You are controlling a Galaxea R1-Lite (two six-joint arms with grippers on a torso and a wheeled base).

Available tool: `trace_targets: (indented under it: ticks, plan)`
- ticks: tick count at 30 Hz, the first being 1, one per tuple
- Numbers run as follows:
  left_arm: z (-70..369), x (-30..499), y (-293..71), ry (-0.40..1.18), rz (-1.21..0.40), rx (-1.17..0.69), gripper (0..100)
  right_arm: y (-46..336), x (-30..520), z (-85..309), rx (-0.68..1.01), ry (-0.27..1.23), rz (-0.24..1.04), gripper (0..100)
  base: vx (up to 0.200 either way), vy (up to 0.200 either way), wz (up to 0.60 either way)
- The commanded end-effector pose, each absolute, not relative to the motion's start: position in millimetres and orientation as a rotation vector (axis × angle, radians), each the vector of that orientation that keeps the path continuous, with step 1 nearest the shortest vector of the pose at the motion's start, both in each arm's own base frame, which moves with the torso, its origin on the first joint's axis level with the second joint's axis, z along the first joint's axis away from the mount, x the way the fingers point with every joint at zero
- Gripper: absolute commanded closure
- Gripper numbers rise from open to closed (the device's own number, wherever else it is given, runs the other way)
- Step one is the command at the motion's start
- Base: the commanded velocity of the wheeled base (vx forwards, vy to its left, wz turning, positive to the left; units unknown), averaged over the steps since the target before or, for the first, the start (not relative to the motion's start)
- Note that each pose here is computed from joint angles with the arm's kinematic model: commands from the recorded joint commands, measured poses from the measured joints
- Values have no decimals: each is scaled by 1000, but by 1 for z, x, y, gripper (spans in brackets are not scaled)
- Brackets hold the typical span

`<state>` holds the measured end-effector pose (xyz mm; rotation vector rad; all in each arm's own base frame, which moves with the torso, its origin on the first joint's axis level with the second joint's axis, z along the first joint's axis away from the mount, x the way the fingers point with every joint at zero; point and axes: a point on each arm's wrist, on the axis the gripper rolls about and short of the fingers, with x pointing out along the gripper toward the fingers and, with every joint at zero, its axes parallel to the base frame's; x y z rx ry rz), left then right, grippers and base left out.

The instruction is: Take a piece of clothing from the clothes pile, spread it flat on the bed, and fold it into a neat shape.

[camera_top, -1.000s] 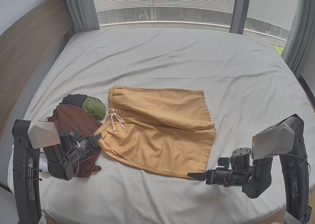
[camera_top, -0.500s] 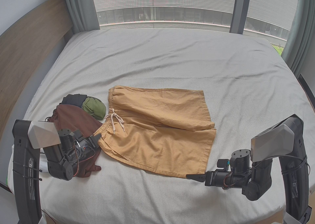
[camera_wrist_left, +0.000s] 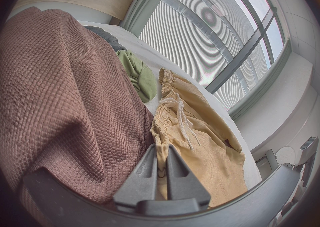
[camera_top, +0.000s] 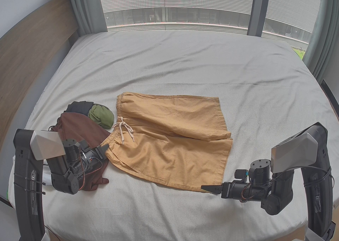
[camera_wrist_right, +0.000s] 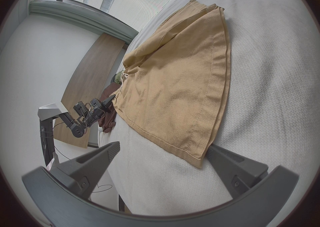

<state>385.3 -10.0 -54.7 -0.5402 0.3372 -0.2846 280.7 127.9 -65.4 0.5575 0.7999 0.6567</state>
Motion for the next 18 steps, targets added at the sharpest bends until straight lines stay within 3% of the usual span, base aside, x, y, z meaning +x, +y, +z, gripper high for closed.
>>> trace_targets:
  ticks: [1,2,3,18]
  plan:
    - [-56,385,-10,340,-284,-541,100,129,281,-66,556,800,658,0,0,0,0]
    - [-56,385,-10,340,-284,-541,100,129,281,-66,556,800,658,0,0,0,0]
    - [-56,385,-10,340,-284,-541,100,129,281,-66,556,800,658,100,0,0,0]
    - [-55,385,-10,339,-284,-541,100,126,281,-67,559,810,646,100,0,0,0]
